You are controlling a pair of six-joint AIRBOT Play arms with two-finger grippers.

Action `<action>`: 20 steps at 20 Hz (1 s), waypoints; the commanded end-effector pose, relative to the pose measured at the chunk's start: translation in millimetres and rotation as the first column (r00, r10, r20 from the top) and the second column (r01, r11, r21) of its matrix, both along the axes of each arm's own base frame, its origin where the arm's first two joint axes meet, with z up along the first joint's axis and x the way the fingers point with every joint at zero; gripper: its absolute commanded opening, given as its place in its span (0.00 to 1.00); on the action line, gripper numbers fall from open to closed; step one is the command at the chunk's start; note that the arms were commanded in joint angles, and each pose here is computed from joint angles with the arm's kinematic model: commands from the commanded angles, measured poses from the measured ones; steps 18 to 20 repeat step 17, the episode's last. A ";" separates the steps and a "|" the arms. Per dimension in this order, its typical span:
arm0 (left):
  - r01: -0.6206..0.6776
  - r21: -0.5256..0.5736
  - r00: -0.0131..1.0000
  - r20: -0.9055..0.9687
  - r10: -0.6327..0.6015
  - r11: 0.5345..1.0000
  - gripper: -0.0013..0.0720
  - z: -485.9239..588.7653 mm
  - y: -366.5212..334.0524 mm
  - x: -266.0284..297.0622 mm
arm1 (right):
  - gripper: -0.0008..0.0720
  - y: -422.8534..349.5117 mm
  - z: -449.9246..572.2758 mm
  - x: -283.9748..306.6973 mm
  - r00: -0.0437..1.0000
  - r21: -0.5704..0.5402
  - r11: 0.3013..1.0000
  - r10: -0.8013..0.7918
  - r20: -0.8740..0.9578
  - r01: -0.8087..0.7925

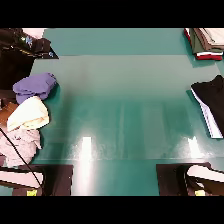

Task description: Fold the shirts.

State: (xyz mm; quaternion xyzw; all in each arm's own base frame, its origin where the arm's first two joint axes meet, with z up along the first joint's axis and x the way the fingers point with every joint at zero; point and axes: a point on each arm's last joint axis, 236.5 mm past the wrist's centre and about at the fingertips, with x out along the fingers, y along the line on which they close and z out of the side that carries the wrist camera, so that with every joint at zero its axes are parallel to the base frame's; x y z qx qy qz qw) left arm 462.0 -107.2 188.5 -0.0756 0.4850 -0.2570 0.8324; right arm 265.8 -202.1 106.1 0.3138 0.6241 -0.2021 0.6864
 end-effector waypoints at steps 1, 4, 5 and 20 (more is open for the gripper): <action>-0.013 -0.006 1.000 0.024 0.013 1.000 0.05 3.3 0.2 5.6 | 0.62 51.1 26.1 47.2 0.975 0.052 0.992 0.103 0.197 -0.115; -0.031 -0.014 0.998 0.060 0.032 0.999 0.05 7.9 0.9 14.2 | 0.22 90.6 53.1 73.5 0.925 -0.039 0.973 0.227 0.306 -0.226; -0.038 -0.018 0.997 0.073 0.040 0.999 0.05 9.5 1.1 17.4 | 0.03 105.5 61.6 80.2 0.903 -0.067 0.962 0.270 0.335 -0.263; -0.065 -0.031 0.990 0.123 0.068 0.997 0.05 16.9 2.6 29.1 | 0.04 253.8 87.2 91.2 0.684 -0.145 0.783 0.604 0.409 -0.605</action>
